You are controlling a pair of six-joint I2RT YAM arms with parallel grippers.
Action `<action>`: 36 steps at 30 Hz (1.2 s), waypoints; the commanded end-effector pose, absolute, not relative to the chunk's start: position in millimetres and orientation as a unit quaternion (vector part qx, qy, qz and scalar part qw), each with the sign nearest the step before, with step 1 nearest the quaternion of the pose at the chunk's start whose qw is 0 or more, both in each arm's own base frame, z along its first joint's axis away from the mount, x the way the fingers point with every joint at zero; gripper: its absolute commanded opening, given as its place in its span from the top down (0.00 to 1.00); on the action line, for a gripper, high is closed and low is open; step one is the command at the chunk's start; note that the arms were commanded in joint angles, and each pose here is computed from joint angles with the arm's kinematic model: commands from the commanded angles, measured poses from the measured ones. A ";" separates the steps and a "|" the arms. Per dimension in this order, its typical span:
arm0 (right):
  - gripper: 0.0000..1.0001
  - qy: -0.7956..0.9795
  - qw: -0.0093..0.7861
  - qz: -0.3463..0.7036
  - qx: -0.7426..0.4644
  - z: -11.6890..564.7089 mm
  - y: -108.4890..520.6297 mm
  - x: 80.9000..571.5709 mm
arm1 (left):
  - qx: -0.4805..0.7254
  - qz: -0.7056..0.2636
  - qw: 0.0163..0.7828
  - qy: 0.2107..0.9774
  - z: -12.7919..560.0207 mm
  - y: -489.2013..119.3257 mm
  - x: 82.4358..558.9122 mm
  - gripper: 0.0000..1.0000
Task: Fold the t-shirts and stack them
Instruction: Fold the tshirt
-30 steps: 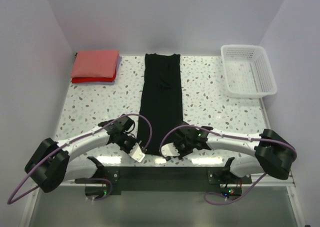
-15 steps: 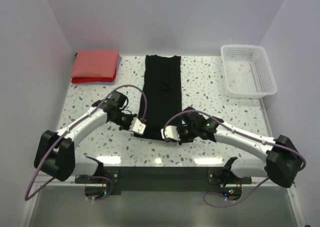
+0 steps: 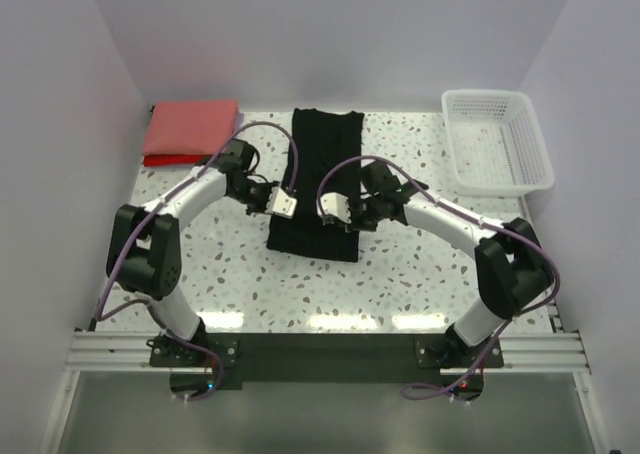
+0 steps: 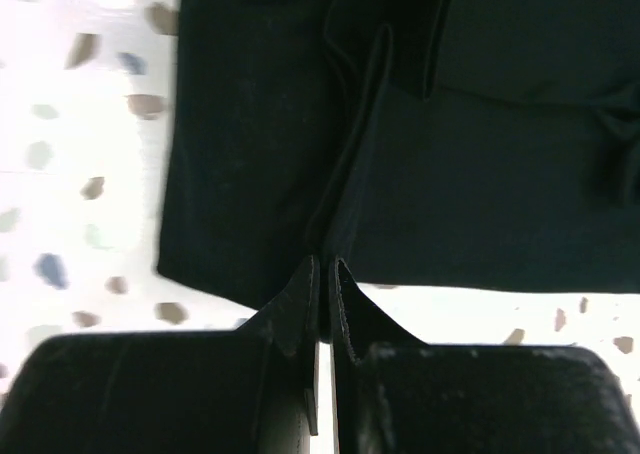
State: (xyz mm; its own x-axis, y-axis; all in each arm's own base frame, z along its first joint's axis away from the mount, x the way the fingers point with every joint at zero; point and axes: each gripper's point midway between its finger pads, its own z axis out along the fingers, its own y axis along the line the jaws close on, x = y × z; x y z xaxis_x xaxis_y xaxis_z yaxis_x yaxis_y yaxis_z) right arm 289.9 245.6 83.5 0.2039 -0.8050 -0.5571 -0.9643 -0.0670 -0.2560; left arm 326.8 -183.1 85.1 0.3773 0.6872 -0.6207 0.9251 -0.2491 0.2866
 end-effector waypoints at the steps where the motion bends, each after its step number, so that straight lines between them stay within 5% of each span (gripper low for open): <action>1: 1.00 0.577 0.340 0.136 -0.730 108.2 261.4 322.8 | 0.776 -0.162 0.364 0.489 107.6 -187.8 366.1 1.00; 18: 1.00 0.602 0.362 0.101 -0.704 98.7 259.5 428.0 | 0.767 -0.100 0.425 0.469 103.6 -194.3 480.4 1.00; 36: 1.00 0.614 0.416 0.084 -0.666 115.0 254.7 464.6 | 0.749 -0.081 0.472 0.458 115.6 -181.4 516.1 1.00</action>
